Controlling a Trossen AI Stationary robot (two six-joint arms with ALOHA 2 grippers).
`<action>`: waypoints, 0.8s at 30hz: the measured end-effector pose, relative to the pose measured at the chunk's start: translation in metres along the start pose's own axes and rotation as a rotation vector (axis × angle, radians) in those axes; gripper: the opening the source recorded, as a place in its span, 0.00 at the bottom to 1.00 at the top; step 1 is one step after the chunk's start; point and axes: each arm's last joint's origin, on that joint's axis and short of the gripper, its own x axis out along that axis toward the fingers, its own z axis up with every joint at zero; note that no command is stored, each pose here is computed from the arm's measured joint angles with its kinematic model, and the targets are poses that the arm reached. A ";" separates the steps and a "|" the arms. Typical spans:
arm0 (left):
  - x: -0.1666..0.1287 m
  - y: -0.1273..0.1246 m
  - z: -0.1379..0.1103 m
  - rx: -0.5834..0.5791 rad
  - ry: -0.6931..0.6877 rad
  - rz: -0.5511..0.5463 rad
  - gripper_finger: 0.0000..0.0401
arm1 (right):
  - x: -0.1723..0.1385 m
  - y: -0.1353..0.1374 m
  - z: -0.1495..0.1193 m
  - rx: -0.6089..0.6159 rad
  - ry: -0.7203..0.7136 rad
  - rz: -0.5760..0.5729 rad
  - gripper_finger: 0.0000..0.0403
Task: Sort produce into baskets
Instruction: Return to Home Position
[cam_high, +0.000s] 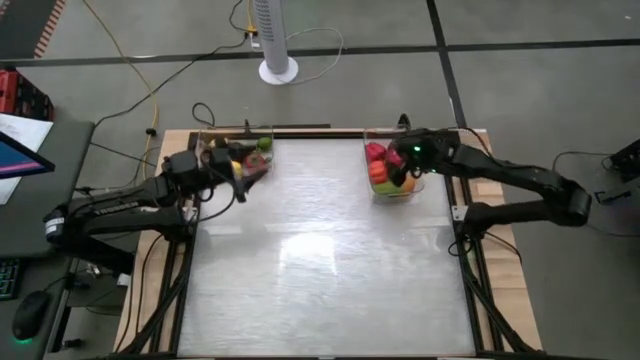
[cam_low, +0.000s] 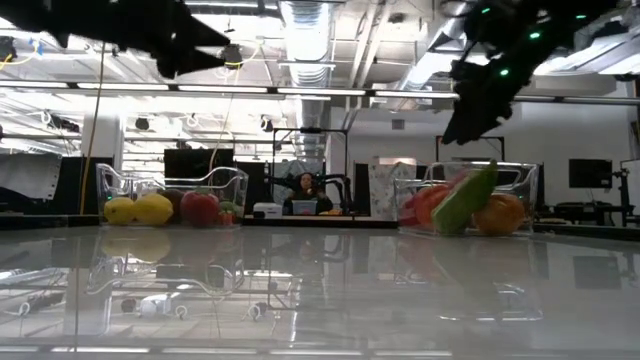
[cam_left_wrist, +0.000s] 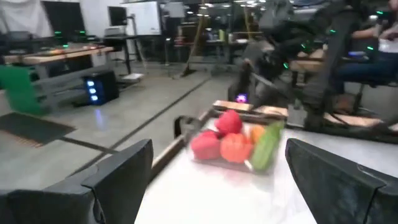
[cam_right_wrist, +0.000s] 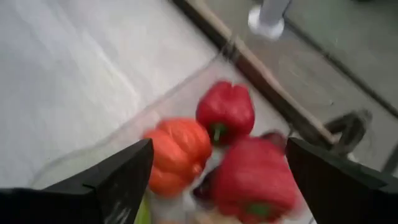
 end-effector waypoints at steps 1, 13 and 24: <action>-0.003 -0.001 -0.005 0.002 -0.002 -0.010 0.88 | -0.004 -0.001 -0.004 0.012 -0.041 0.001 0.96; -0.044 -0.008 -0.082 -0.188 -0.051 -0.034 0.88 | -0.028 0.016 -0.051 0.233 -0.574 0.270 0.93; -0.063 -0.012 -0.109 -0.244 -0.079 -0.035 0.88 | -0.025 0.027 -0.088 0.241 -0.727 0.378 0.93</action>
